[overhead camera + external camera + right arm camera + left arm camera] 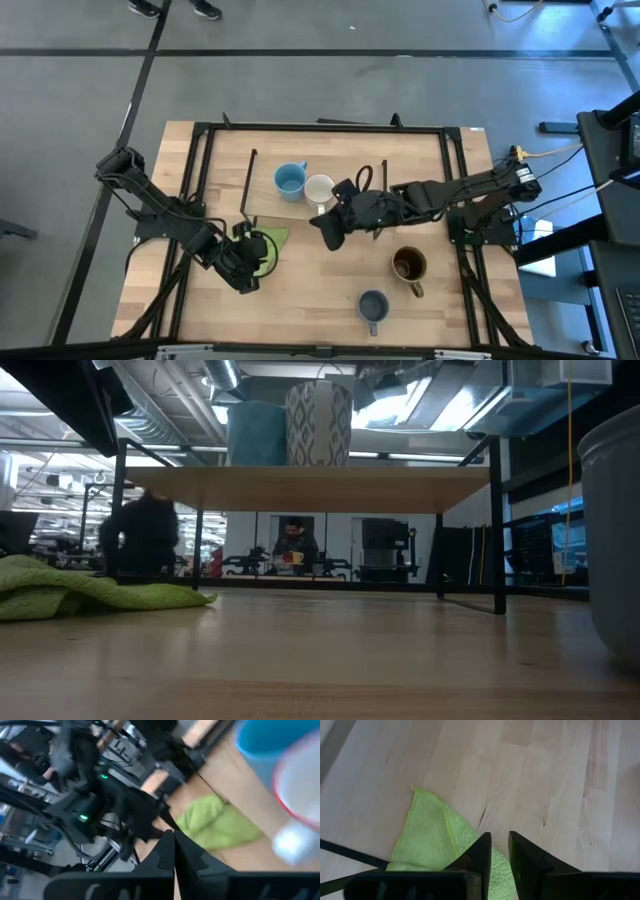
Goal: Stack small to large cups/mugs on shelf
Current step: Adjust the gray patterned mug on the shelf
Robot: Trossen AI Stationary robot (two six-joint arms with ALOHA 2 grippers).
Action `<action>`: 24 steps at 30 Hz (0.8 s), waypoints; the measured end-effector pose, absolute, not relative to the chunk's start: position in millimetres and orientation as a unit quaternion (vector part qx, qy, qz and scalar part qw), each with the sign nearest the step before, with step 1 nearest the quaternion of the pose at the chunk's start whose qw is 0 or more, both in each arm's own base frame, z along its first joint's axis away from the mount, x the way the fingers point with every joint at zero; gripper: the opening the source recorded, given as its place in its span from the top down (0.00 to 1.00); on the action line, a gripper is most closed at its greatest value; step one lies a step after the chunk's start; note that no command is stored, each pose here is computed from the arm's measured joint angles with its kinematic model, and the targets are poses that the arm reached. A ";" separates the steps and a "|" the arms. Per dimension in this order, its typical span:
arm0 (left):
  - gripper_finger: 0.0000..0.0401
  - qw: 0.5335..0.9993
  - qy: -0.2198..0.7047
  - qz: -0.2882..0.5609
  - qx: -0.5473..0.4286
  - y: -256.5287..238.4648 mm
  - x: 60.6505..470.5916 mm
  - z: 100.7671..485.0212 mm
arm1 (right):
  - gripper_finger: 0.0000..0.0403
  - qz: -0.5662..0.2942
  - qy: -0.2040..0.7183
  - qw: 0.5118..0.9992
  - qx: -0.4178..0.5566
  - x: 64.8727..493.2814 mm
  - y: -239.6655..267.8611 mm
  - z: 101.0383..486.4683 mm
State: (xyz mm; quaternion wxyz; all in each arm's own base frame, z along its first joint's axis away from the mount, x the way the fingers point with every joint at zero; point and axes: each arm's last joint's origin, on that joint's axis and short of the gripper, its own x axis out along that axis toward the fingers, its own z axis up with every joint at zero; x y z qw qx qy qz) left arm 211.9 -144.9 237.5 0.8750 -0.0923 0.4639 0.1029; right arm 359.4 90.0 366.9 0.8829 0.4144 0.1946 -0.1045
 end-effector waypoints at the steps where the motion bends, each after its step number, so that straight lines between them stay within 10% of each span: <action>1: 0.85 0.875 0.464 0.103 -0.093 -145.0 212.0 237.6 | 1.00 -0.100 0.188 0.892 0.398 362.4 90.0 372.6; 11: 0.85 0.886 0.442 0.092 -0.105 -147.5 216.4 240.2 | 1.00 -0.175 0.255 0.924 0.227 386.8 45.5 398.3; 24: 0.85 0.888 0.436 0.093 -0.108 -147.9 217.2 240.8 | 1.00 -0.131 0.329 0.899 0.257 413.5 2.3 377.7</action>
